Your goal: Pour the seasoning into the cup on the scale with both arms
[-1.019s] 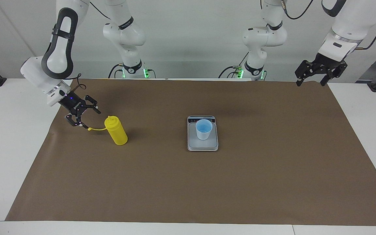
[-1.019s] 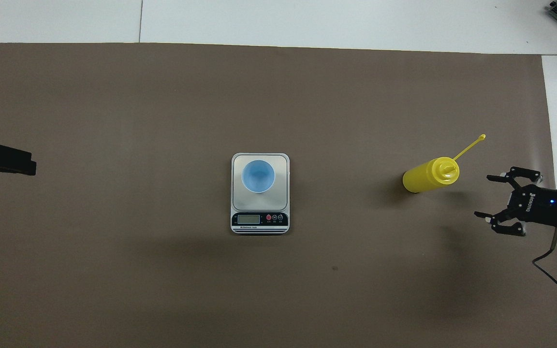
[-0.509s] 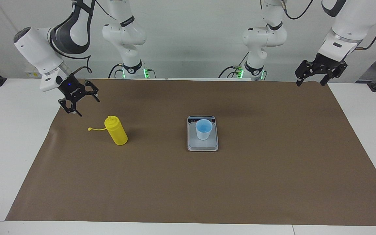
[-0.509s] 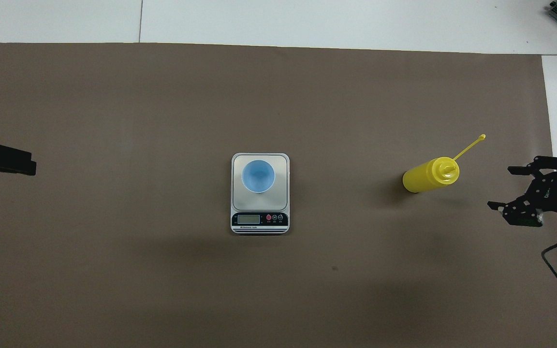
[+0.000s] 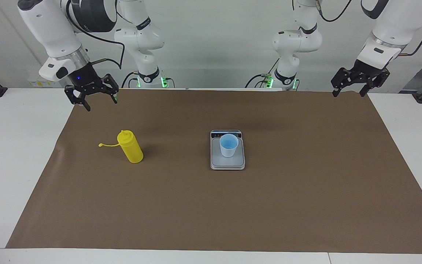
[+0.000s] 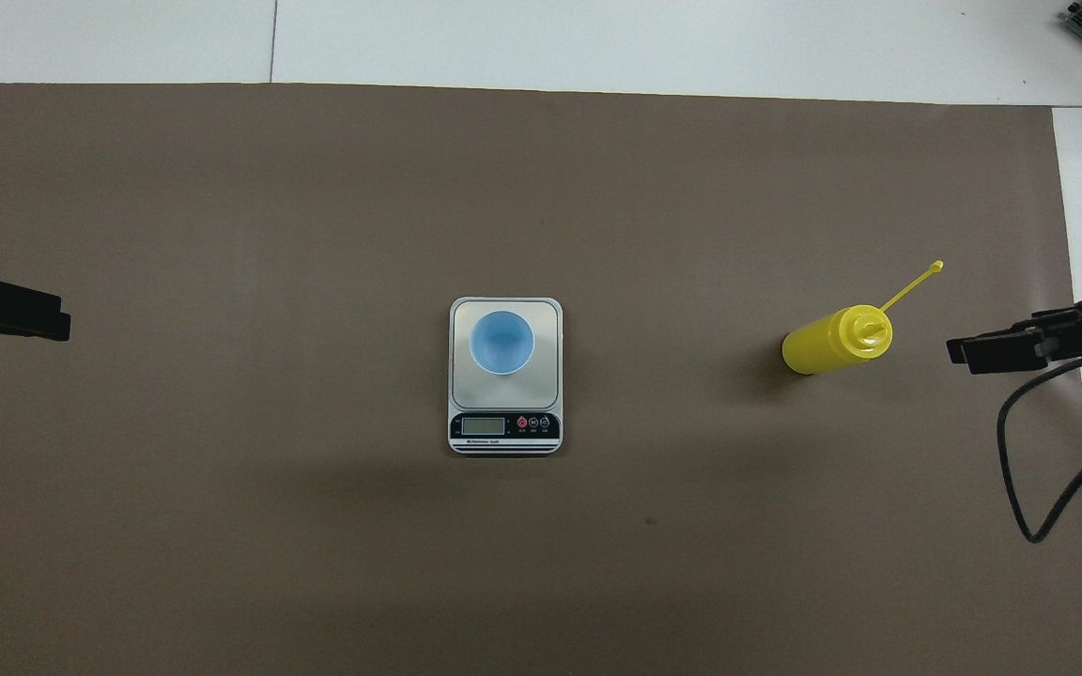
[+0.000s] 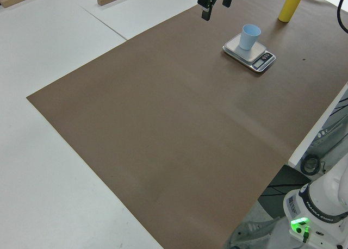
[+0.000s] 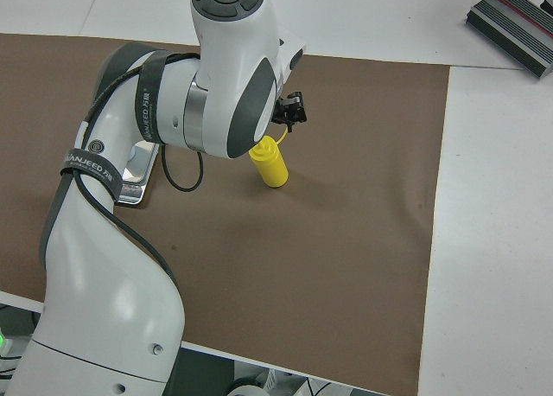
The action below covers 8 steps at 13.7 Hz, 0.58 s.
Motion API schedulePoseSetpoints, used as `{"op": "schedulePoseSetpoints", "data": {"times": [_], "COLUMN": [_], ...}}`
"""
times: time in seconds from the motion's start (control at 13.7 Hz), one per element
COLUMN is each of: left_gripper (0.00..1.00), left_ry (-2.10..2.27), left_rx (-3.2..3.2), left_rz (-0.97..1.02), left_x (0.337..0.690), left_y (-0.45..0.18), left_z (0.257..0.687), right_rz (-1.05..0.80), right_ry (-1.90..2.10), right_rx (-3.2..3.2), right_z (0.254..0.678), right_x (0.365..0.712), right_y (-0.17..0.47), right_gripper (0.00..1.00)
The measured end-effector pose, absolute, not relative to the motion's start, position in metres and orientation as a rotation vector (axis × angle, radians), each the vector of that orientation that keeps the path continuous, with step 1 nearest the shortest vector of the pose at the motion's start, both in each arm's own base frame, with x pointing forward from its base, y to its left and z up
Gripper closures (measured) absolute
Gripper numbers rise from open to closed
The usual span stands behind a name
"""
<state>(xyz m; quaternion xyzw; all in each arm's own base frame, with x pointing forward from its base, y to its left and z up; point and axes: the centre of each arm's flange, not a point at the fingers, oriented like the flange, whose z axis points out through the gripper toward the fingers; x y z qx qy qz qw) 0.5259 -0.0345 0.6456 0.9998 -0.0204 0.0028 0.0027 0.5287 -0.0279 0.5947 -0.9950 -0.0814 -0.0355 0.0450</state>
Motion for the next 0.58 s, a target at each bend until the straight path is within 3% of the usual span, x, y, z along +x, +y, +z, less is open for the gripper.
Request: {"op": "schedulePoseSetpoints", "data": {"times": [0.36,0.58], "left_gripper": [0.0,0.0], "left_ry": [-0.064,-0.064], "left_rx": [3.135,3.135], "left_rz": [0.009,0.009], "left_x": [0.526,0.526], "left_y": [-0.035,-0.035], "left_z": [0.646,0.646], "right_rz": [-0.046,0.044], "right_ry": [0.23,0.315], "right_rx": [-3.16,-3.168], "right_z": [0.641,0.661], "right_x": [0.537,0.541], "right_y": [0.008,0.004], "right_gripper": [0.0,0.0]}}
